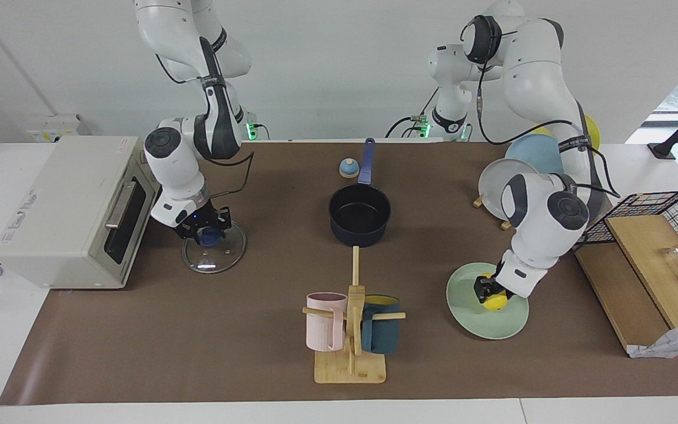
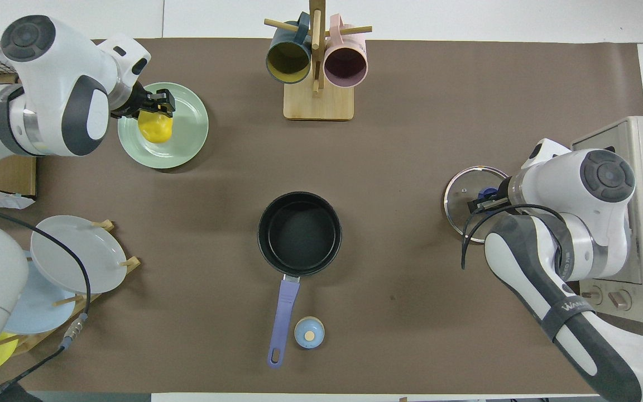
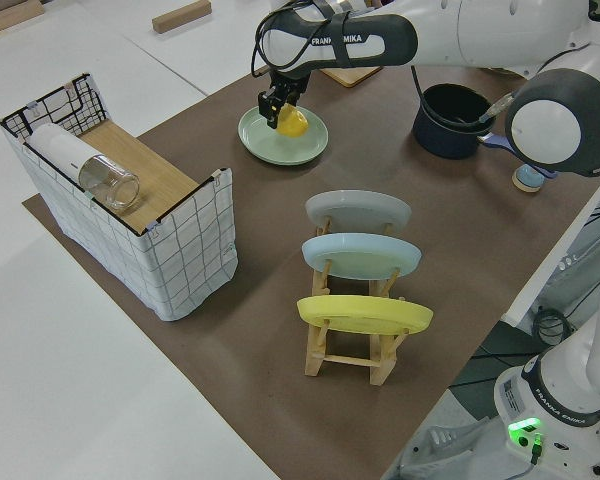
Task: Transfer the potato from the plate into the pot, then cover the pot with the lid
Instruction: 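Close the left gripper on the yellow potato on the green plate, then carry the potato with the left gripper into the black pot and release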
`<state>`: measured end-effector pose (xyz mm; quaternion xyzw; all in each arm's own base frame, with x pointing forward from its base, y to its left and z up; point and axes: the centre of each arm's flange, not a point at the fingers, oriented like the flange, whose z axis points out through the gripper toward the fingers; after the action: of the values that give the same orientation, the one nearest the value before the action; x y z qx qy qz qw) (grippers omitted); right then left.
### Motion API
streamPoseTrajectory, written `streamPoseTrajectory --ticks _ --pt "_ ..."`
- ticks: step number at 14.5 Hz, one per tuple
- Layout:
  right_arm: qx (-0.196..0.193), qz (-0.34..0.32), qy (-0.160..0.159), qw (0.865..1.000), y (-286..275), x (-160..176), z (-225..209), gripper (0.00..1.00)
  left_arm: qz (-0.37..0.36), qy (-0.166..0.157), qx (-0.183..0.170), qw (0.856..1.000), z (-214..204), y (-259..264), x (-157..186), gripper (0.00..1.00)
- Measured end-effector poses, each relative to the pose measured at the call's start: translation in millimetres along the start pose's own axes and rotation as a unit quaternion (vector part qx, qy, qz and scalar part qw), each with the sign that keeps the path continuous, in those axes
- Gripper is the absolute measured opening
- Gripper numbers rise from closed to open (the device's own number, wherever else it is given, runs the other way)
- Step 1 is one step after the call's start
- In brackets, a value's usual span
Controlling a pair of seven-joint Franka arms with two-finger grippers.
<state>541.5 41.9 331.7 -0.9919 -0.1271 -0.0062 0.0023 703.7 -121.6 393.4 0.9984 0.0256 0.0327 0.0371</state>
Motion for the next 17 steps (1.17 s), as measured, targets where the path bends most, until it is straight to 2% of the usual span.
streamPoseTrajectory --ticks 4,5,7,8,11,14,17 --pt "0.005 -0.008 -0.023 1.0 -5 23 -47 0.66 -0.022 -0.034 -0.015 0.999 -126 36 -55 0.64" --pt "0.006 -0.014 -0.029 0.999 -11 31 -66 0.66 -0.029 -0.036 -0.016 0.999 -146 54 -75 0.64" --pt "0.008 -0.026 -0.039 0.999 -23 44 -113 0.66 -0.033 -0.045 -0.014 0.998 -159 100 -122 0.64" --pt "0.008 -0.031 -0.041 0.999 -27 48 -141 0.66 -0.032 -0.047 -0.012 0.998 -153 124 -146 0.64" --pt "0.008 -0.04 -0.045 0.998 -37 51 -213 0.66 -0.021 -0.023 -0.026 0.999 -110 188 -207 0.64" --pt "0.009 -0.038 -0.048 0.998 -37 50 -224 0.66 -0.009 -0.025 -0.026 0.999 -59 220 -245 0.64" --pt "0.009 -0.031 -0.054 0.998 -39 53 -216 0.66 -0.001 -0.026 -0.024 0.999 -14 239 -255 0.64"
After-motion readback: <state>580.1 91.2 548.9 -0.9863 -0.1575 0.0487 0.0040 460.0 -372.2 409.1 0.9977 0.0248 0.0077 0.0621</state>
